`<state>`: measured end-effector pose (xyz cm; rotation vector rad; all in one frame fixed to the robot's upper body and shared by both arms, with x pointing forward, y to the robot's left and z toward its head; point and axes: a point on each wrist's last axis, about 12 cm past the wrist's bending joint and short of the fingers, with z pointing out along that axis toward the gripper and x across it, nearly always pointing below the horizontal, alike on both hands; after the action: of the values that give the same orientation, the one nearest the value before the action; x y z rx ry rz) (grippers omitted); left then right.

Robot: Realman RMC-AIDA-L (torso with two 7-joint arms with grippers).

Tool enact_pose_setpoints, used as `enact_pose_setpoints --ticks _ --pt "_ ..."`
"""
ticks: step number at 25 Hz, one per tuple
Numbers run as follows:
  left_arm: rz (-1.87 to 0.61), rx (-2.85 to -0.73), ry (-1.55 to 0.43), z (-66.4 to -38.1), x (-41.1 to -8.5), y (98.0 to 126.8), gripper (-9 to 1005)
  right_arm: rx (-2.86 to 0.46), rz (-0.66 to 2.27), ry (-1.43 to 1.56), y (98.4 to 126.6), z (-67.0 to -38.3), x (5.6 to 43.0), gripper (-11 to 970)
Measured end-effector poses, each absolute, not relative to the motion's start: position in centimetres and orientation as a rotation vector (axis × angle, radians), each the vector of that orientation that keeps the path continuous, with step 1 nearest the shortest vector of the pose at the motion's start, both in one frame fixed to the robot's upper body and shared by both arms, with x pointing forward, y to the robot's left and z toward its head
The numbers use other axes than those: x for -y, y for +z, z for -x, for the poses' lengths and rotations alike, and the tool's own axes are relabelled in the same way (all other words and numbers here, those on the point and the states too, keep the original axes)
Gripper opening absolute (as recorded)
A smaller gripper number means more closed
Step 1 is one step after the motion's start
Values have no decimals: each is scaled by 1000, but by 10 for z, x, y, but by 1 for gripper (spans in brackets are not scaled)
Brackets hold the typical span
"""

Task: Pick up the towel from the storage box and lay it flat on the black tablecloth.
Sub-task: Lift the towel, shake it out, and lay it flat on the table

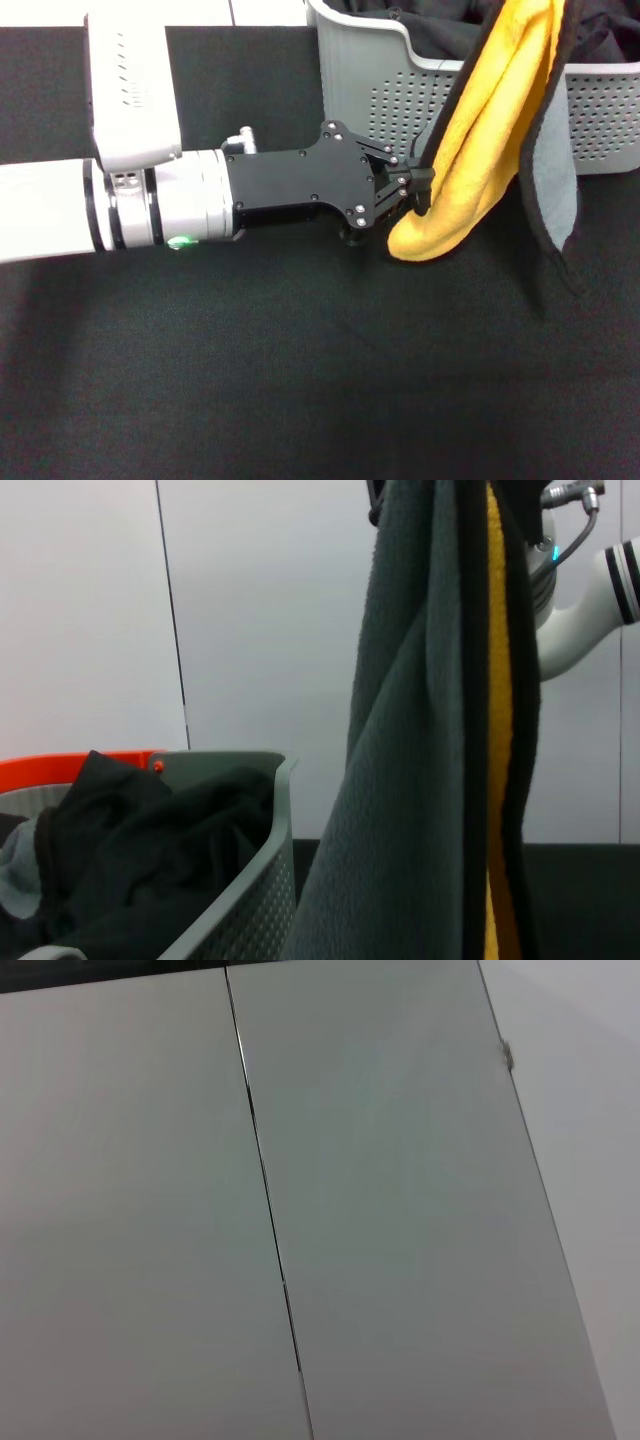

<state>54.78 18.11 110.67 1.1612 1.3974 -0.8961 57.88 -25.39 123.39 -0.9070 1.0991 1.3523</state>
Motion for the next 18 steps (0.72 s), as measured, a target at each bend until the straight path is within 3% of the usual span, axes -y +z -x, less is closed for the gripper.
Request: enact_pose_setpoints --ticks 10,18 --pt "-1108 -1391 -923 -550 -179 1102 34 -1091 899 1344 1237 -580 255 29" --pt "-1089 -1378 -944 -548 -177 1101 180 -1092 897 1342 1236 -580 255 31"
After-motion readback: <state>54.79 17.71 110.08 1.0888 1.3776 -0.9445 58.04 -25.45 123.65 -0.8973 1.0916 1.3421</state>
